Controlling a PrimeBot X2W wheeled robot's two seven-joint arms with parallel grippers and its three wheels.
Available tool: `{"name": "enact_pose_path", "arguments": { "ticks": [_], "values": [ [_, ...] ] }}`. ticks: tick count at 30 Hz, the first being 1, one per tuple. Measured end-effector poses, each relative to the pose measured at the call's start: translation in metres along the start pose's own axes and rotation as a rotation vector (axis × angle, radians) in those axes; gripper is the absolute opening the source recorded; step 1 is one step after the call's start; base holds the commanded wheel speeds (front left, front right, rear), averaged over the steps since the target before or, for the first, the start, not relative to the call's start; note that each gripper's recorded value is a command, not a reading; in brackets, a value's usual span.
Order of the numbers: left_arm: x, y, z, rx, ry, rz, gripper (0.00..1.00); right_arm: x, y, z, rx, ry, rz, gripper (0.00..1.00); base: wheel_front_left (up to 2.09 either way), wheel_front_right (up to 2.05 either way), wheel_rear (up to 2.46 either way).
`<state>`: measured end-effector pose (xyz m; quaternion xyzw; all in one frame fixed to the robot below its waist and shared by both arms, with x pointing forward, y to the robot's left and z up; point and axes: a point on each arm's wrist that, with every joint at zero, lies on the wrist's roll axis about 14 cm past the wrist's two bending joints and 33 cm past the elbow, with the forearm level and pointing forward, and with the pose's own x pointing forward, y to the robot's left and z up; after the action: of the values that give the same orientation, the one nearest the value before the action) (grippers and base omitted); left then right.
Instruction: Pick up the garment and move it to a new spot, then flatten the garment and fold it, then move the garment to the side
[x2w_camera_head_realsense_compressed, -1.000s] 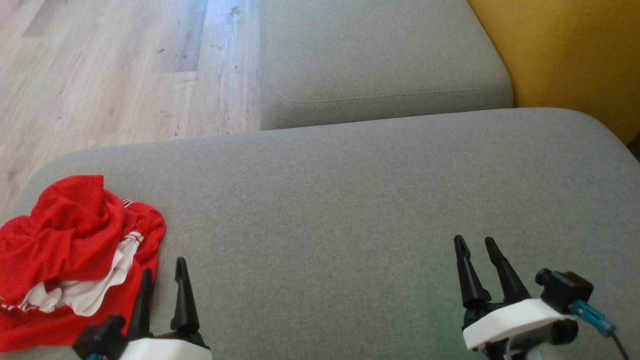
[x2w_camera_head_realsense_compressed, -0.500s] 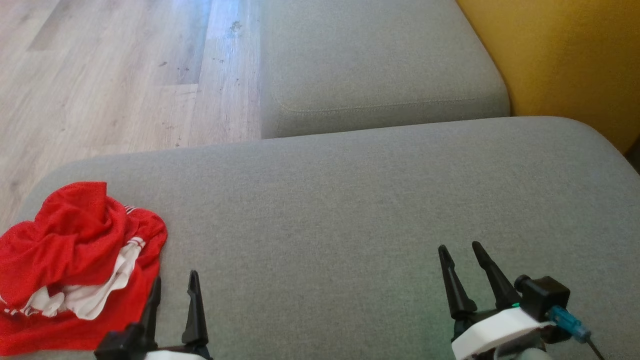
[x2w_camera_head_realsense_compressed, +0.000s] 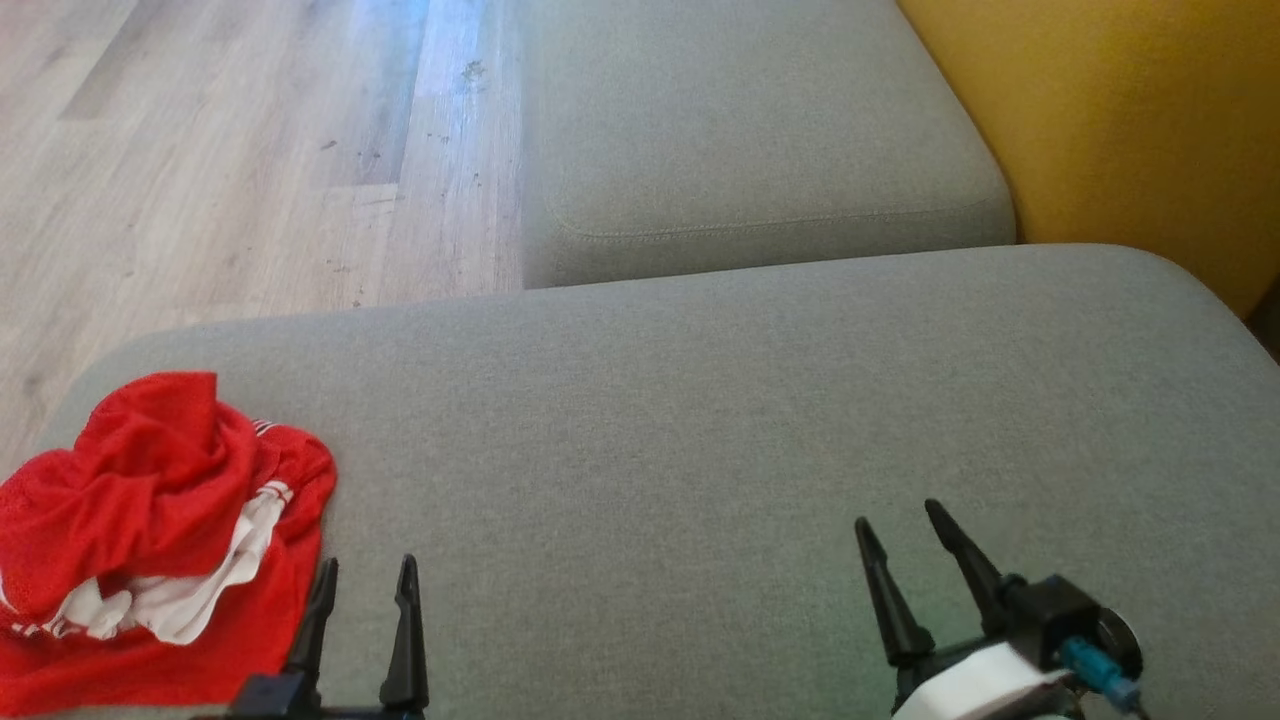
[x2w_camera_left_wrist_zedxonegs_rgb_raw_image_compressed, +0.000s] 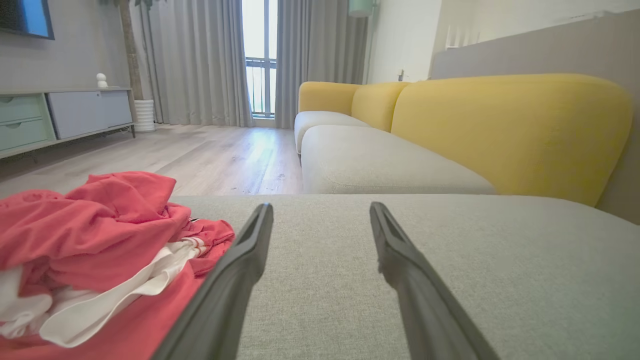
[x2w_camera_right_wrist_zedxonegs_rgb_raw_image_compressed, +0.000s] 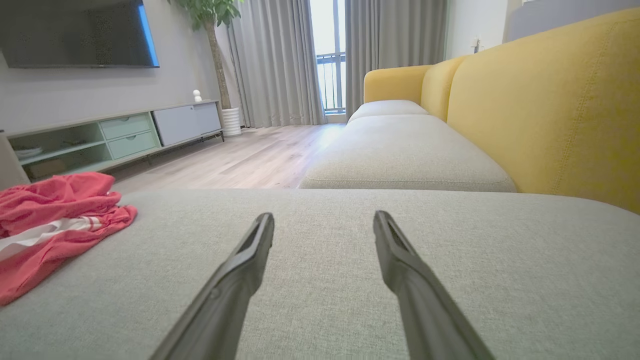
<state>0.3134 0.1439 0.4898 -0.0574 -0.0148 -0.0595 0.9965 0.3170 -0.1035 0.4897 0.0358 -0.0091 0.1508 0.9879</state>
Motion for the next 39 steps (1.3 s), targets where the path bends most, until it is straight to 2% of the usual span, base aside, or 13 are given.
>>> {"name": "enact_pose_path", "arguments": {
  "ticks": [4, 27, 34, 39],
  "values": [
    [-0.001, 0.001, -0.001, 0.041, 0.001, 0.001, 1.00, -0.001, 0.004, -0.002, -0.041, 0.003, 0.017, 1.00, 0.00, 0.00, 0.00],
    [-0.009, 0.014, -0.024, 0.021, 0.074, 0.063, 1.00, 0.002, 0.002, -0.009, -0.036, 0.027, 0.012, 1.00, 0.00, 0.00, 0.00],
    [-0.019, 0.030, -0.025, 0.016, 0.073, 0.122, 1.00, 0.011, 0.016, -0.012, -0.036, 0.041, 0.065, 1.00, 0.00, 0.00, 0.00],
    [-0.033, 0.056, -0.022, 0.011, 0.061, 0.219, 1.00, 0.018, 0.034, -0.018, -0.034, 0.063, 0.126, 1.00, 0.00, 0.00, 0.00]
  ]
}}
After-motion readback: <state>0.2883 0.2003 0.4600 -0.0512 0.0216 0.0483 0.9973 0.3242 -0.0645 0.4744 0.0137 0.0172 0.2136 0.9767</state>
